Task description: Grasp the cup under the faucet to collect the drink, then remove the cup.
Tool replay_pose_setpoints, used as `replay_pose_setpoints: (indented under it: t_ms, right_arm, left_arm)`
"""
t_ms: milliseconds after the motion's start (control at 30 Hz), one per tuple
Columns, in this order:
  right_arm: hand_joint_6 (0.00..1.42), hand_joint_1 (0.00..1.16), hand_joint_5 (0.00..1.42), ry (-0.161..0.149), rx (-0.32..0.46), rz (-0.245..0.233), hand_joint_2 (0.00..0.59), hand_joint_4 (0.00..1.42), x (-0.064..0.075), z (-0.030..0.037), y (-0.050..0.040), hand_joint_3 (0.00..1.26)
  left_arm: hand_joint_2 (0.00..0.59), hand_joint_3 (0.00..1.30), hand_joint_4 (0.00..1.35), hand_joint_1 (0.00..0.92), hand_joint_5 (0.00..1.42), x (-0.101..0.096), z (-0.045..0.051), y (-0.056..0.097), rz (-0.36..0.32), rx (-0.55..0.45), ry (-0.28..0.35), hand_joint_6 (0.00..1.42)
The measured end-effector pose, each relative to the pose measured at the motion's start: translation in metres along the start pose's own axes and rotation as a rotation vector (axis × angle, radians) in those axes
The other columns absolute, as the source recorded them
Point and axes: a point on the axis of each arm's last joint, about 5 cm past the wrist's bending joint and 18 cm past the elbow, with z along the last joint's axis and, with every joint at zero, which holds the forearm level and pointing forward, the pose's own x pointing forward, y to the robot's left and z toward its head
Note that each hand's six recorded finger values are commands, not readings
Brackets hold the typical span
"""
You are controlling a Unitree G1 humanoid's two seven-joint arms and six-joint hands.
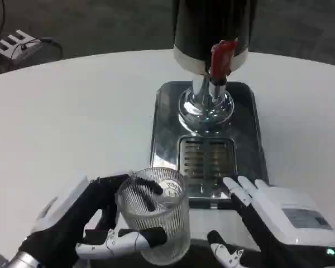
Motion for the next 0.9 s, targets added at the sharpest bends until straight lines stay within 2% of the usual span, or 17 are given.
replay_pose_setpoints:
  t_ms: [533, 733, 900]
  right_arm:
    - [0.0, 0.39, 0.0, 0.004, 0.001, 0.004, 0.47, 0.0, 0.001, -0.0007, -0.0009, 0.05]
    - [0.01, 0.4, 0.0, 0.001, -0.001, 0.009, 0.47, 0.0, 0.0, -0.0006, -0.0004, 0.05]
    - [0.01, 0.4, 0.0, 0.007, 0.013, 0.003, 0.47, 0.0, -0.002, 0.0001, -0.0014, 0.05]
  left_arm:
    - [0.091, 1.09, 1.16, 0.429, 1.3, 0.001, -0.003, 0.001, 0.001, -0.003, 0.011, 1.31]
    - [0.091, 1.09, 1.16, 0.429, 1.3, 0.008, -0.007, 0.003, 0.002, 0.009, 0.017, 1.31]
    - [0.091, 1.09, 1.16, 0.429, 1.3, 0.019, -0.012, 0.007, 0.048, 0.018, 0.015, 1.31]
